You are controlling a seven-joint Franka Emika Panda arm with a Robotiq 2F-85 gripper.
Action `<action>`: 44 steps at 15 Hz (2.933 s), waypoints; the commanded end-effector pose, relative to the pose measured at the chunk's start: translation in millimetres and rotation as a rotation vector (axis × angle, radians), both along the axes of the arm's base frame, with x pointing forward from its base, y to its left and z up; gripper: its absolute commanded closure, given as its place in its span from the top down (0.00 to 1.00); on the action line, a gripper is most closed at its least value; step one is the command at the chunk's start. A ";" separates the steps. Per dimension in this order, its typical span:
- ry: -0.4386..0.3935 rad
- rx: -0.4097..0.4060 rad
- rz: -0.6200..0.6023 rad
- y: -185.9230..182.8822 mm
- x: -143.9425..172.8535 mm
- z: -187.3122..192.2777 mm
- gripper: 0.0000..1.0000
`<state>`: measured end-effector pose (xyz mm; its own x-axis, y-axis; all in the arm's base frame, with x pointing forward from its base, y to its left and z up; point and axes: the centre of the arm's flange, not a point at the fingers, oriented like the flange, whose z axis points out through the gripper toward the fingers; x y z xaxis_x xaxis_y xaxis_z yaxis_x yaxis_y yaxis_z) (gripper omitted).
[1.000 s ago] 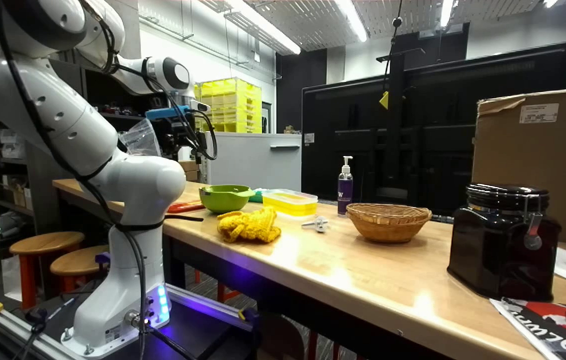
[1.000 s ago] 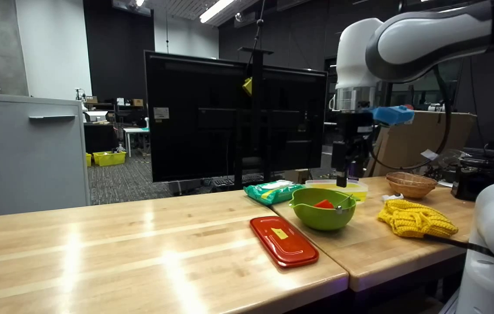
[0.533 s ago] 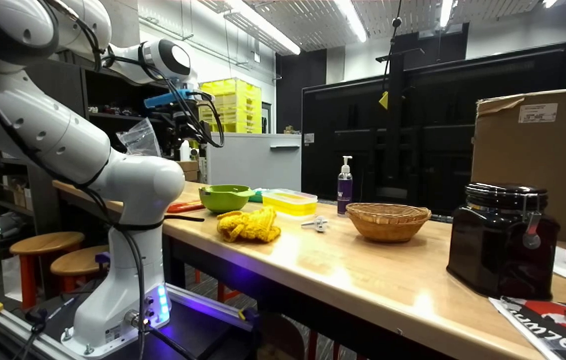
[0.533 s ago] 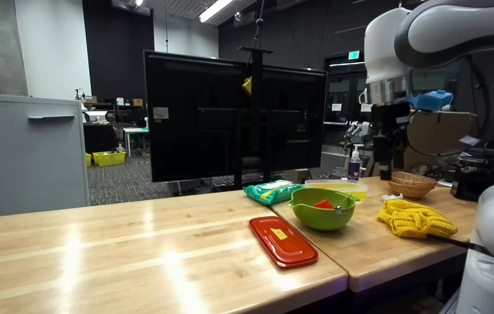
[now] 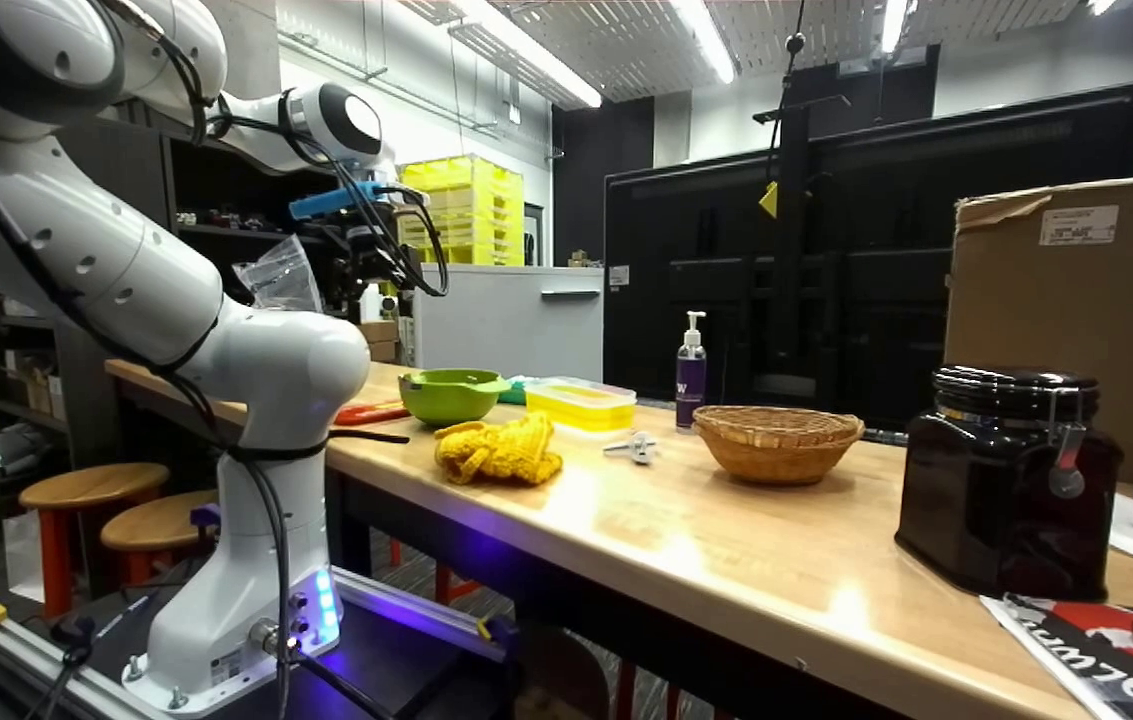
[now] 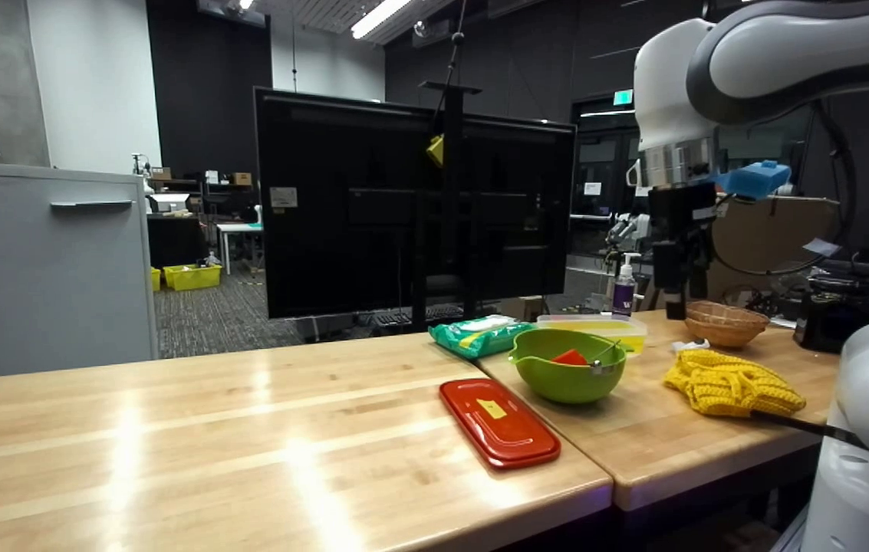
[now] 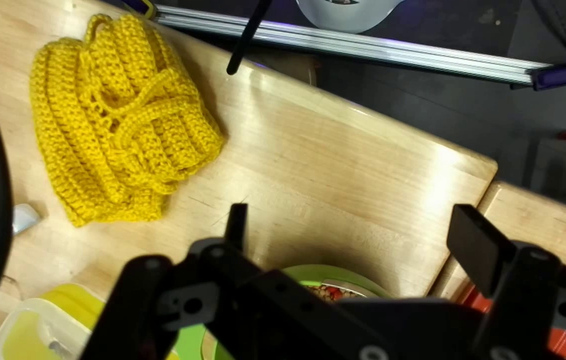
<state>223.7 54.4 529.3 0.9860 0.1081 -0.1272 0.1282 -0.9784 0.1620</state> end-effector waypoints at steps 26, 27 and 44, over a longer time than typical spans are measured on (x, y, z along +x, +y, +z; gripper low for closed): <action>0.074 0.067 0.194 -206.8 -43.6 -0.3 1.00; 0.072 0.080 0.193 -207.9 -43.7 -3.2 1.00; 0.073 0.142 0.191 -221.7 -12.1 -83.2 1.00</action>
<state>199.9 -165.0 465.0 0.9354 0.3208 -0.1489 0.3244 -0.9459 0.0003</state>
